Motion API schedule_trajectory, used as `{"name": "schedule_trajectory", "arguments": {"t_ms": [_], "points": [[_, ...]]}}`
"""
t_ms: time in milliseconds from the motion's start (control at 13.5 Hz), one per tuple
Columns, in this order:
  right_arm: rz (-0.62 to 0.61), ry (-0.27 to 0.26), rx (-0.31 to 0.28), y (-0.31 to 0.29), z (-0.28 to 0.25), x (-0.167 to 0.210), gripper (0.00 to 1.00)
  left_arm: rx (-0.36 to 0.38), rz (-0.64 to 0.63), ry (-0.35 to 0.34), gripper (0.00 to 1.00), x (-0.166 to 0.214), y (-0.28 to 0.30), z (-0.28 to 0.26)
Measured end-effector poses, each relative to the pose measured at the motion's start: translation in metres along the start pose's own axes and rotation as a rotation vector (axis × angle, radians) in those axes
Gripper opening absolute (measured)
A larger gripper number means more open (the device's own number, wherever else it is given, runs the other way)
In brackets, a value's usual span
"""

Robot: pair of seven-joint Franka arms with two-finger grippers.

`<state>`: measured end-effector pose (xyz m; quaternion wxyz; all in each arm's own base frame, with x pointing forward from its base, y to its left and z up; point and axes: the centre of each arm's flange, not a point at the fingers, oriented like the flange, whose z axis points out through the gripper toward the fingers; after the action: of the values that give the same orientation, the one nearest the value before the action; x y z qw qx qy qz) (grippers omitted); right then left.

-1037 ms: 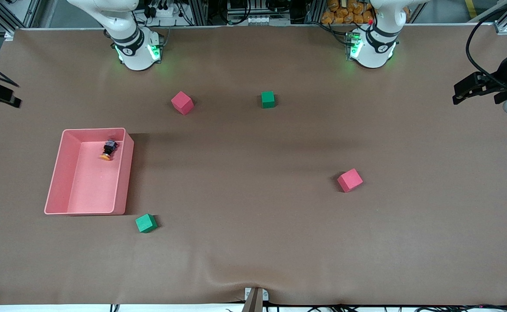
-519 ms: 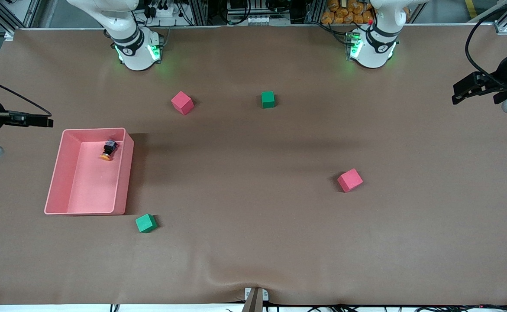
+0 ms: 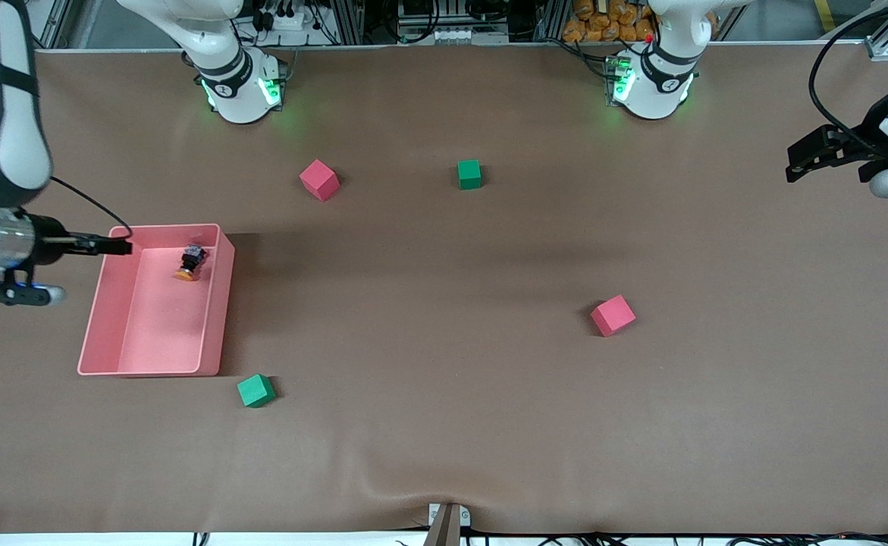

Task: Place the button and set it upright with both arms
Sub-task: 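Reach the right gripper down into the pink tray toward the button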

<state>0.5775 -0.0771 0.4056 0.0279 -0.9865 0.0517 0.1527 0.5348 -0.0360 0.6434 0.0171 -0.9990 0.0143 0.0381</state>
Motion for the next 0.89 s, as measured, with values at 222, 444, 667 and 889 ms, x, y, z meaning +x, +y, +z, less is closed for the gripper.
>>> {"name": "schedule_trajectory", "arguments": {"t_ms": [222,444,667,889], "points": [[0.003,0.035,-0.001,0.006,0.054,0.004,1.0,-0.001,0.002,-0.003,1.0,0.0,0.001,0.001],[0.003,0.061,-0.004,0.008,0.096,-0.001,1.0,-0.001,0.009,-0.004,1.0,0.0,0.005,0.002],[0.002,0.106,-0.008,0.009,0.136,-0.011,1.0,-0.001,0.005,-0.005,1.0,0.0,0.002,0.002],[-0.002,0.147,-0.013,0.008,0.166,-0.019,1.0,-0.002,0.002,-0.008,1.0,0.0,0.0,0.004]]}}
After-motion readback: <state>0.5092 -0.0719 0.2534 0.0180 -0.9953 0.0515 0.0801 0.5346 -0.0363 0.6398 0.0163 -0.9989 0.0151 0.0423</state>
